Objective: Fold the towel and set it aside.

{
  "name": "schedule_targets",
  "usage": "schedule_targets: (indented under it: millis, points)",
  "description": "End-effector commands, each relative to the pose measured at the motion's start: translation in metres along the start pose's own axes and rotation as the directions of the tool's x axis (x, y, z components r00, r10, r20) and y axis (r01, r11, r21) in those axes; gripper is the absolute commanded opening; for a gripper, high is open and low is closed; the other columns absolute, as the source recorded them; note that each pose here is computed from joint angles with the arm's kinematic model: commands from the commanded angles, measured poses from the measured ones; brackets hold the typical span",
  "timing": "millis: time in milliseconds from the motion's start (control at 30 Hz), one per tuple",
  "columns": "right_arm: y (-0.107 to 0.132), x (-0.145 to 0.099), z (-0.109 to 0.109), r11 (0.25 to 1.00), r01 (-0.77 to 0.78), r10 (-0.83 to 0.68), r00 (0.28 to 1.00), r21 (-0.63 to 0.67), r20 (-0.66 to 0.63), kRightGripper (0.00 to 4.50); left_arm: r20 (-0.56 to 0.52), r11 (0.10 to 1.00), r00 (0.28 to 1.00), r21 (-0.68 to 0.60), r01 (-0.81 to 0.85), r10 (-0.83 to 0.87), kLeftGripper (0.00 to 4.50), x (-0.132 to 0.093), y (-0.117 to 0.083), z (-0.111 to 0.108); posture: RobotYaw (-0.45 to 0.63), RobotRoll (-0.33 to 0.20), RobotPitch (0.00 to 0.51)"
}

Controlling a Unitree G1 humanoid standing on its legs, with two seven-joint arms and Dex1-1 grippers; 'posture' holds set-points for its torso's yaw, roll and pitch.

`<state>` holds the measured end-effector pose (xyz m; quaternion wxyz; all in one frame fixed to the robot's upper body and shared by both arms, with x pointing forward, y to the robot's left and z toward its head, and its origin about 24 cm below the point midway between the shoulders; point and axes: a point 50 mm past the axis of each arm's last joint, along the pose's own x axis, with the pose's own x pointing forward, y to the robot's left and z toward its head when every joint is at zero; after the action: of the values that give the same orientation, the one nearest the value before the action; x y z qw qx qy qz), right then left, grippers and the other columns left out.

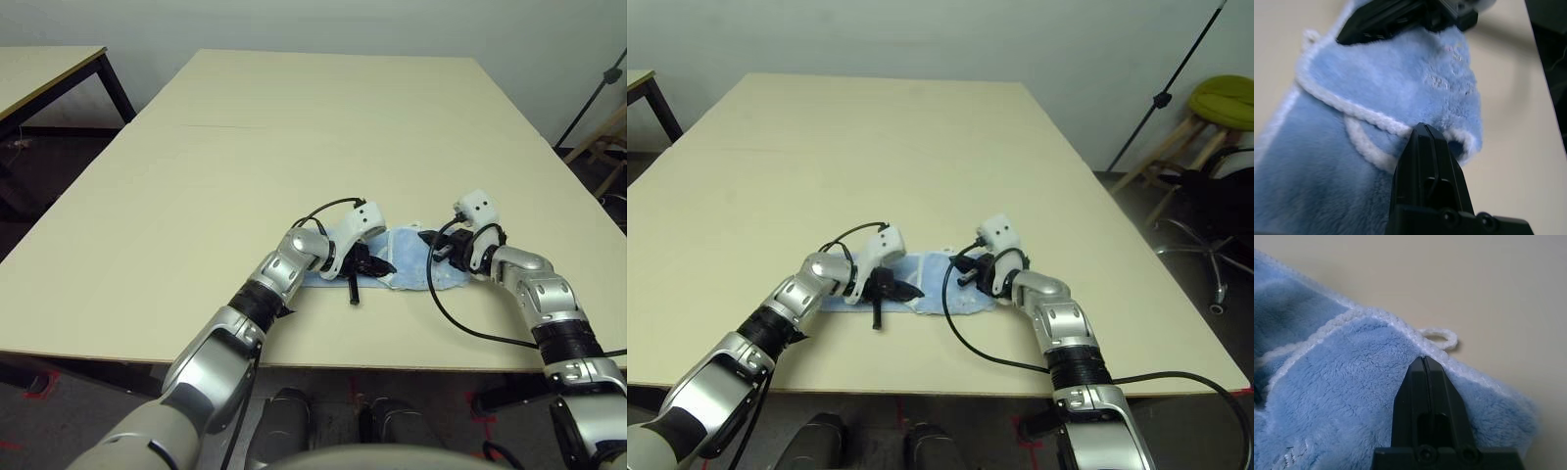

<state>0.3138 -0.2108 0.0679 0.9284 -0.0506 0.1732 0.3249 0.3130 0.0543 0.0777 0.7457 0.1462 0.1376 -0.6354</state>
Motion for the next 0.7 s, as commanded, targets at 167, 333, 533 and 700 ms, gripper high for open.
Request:
schedule_targets:
  millis: [167,333,533,700]
  points:
    - [-0.003,-0.014,0.03,0.995,-0.035,0.046,0.993,-0.098,0.112,0.95,0.137,0.972,0.981,-0.206,-0.11,0.14,0.61,-0.047,-0.008,0.018,0.1,0.0,0.076]
    - [0.005,-0.028,0.043,0.97,-0.169,0.202,0.961,-0.175,0.191,2.75,0.133,0.92,0.952,-0.325,-0.22,0.275,2.3,-0.087,-0.018,0.021,0.11,0.0,0.078]
    - [0.003,-0.05,0.056,0.925,-0.32,0.352,0.925,-0.204,0.146,4.5,-0.001,0.804,0.893,-0.435,-0.406,0.451,4.46,-0.128,-0.027,0.028,0.12,0.0,0.083]
    - [-0.001,-0.059,0.067,0.897,-0.383,0.418,0.898,-0.221,0.138,4.5,-0.147,0.614,0.823,-0.597,-0.517,0.549,4.48,-0.153,-0.034,0.005,0.13,0.0,0.086]
